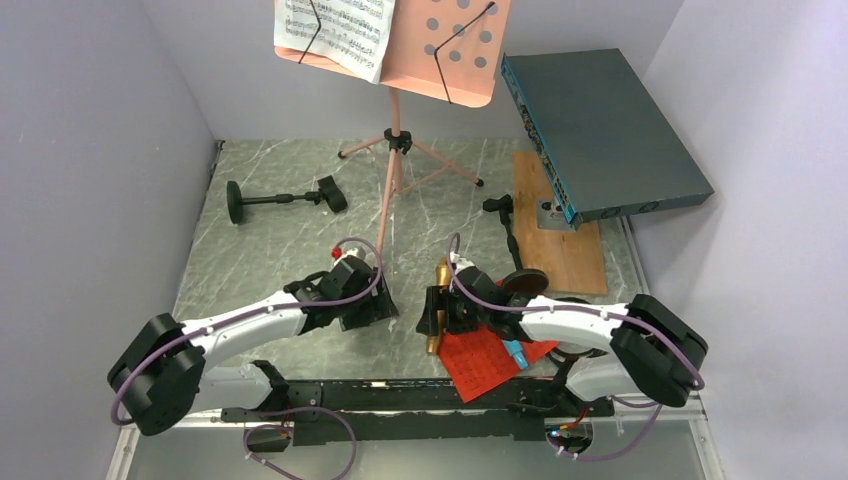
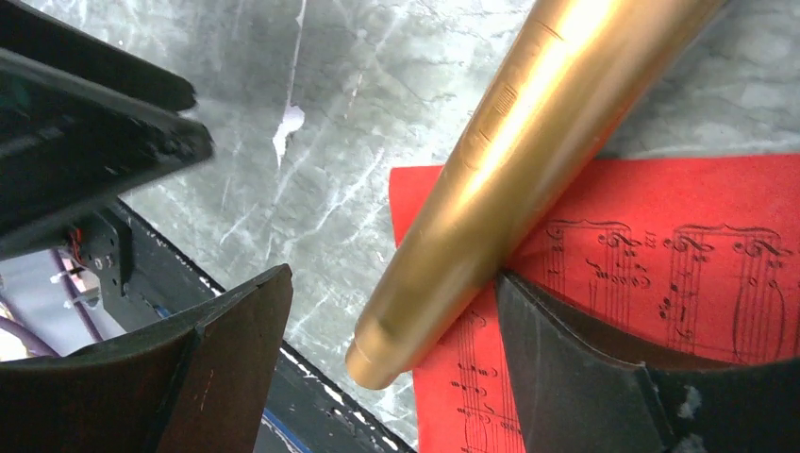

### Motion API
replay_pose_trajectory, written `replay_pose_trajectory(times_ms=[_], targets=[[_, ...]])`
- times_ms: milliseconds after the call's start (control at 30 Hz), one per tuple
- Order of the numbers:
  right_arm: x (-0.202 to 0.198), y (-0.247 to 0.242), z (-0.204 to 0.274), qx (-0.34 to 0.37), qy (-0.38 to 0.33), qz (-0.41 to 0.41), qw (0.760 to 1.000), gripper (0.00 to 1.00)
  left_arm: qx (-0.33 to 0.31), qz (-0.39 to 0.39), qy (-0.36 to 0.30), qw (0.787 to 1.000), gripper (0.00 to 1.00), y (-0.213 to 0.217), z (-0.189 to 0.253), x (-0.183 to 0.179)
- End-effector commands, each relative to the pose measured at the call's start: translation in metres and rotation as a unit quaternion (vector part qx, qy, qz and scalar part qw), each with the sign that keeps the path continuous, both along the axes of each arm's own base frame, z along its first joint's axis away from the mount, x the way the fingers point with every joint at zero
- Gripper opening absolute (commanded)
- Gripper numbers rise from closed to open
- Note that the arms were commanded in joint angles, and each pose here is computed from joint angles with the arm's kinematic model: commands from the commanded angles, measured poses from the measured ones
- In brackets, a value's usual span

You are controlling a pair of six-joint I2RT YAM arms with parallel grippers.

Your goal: Set up the instrument practice props

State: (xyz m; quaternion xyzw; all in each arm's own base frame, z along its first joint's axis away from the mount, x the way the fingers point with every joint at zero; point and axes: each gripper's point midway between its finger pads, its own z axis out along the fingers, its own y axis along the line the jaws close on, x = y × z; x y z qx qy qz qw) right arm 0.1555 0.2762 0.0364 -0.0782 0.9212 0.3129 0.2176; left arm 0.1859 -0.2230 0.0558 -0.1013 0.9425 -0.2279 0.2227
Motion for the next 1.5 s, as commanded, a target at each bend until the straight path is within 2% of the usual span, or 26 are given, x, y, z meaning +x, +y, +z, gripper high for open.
replay_pose_trajectory(times_ms=[0, 167, 267, 367, 433, 500, 600, 667, 833, 900, 1033, 1167, 1300, 1400, 1467], targets=[[0.008, 0.012, 0.010, 0.017, -0.021, 0.014, 1.000, 0.82, -0.104, -0.035, 0.040, 0.993, 0.79, -0.037, 0.008, -0.011], [0.013, -0.020, 0.018, -0.043, -0.048, -0.019, 0.998, 0.83, -0.178, -0.042, 0.104, 0.978, 0.77, -0.070, 0.003, -0.020], [0.015, -0.039, 0.022, -0.075, -0.059, -0.040, 0.995, 0.83, -0.209, -0.013, 0.153, 0.966, 0.75, -0.086, -0.007, -0.026], [0.014, -0.052, 0.033, -0.080, -0.069, -0.057, 0.993, 0.83, -0.232, 0.024, 0.172, 0.957, 0.71, -0.098, -0.019, -0.027], [0.013, -0.058, 0.040, -0.078, -0.075, -0.065, 0.992, 0.83, -0.238, 0.045, 0.170, 0.955, 0.60, -0.098, -0.026, -0.025], [0.010, -0.063, 0.044, -0.076, -0.073, -0.070, 0.992, 0.83, -0.221, 0.061, 0.149, 0.962, 0.61, -0.092, -0.029, -0.020], [0.002, -0.062, 0.042, -0.075, -0.057, -0.057, 0.994, 0.83, -0.144, 0.102, 0.122, 0.977, 0.73, -0.062, -0.029, -0.018], [-0.004, -0.063, 0.036, -0.086, -0.041, -0.043, 0.995, 0.83, -0.129, 0.128, 0.118, 0.976, 0.82, -0.044, -0.023, -0.022], [-0.027, -0.060, 0.011, -0.136, 0.021, 0.005, 0.990, 0.79, -0.056, 0.185, 0.095, 0.977, 0.82, 0.006, -0.018, -0.029], [-0.033, -0.060, 0.006, -0.177, 0.006, 0.012, 0.984, 0.80, -0.028, 0.188, 0.068, 0.979, 0.83, 0.025, -0.009, -0.029], [-0.037, -0.057, 0.002, -0.262, -0.042, 0.036, 0.964, 0.92, 0.003, 0.193, 0.025, 0.981, 0.84, 0.053, 0.015, -0.029], [-0.035, -0.054, -0.008, -0.325, -0.076, 0.050, 0.941, 0.97, 0.001, 0.182, -0.006, 0.983, 0.87, 0.062, 0.033, -0.027], [-0.021, -0.063, -0.018, -0.381, -0.108, 0.027, 0.918, 0.91, -0.026, 0.143, 0.012, 0.989, 0.89, 0.042, 0.035, -0.031], [-0.028, -0.045, -0.025, -0.340, -0.097, 0.054, 0.934, 0.86, -0.041, 0.113, 0.032, 0.992, 0.89, 0.025, 0.032, -0.034], [-0.032, -0.037, -0.030, -0.309, -0.085, 0.059, 0.945, 0.77, -0.051, 0.094, 0.041, 0.993, 0.89, 0.014, 0.030, -0.035]])
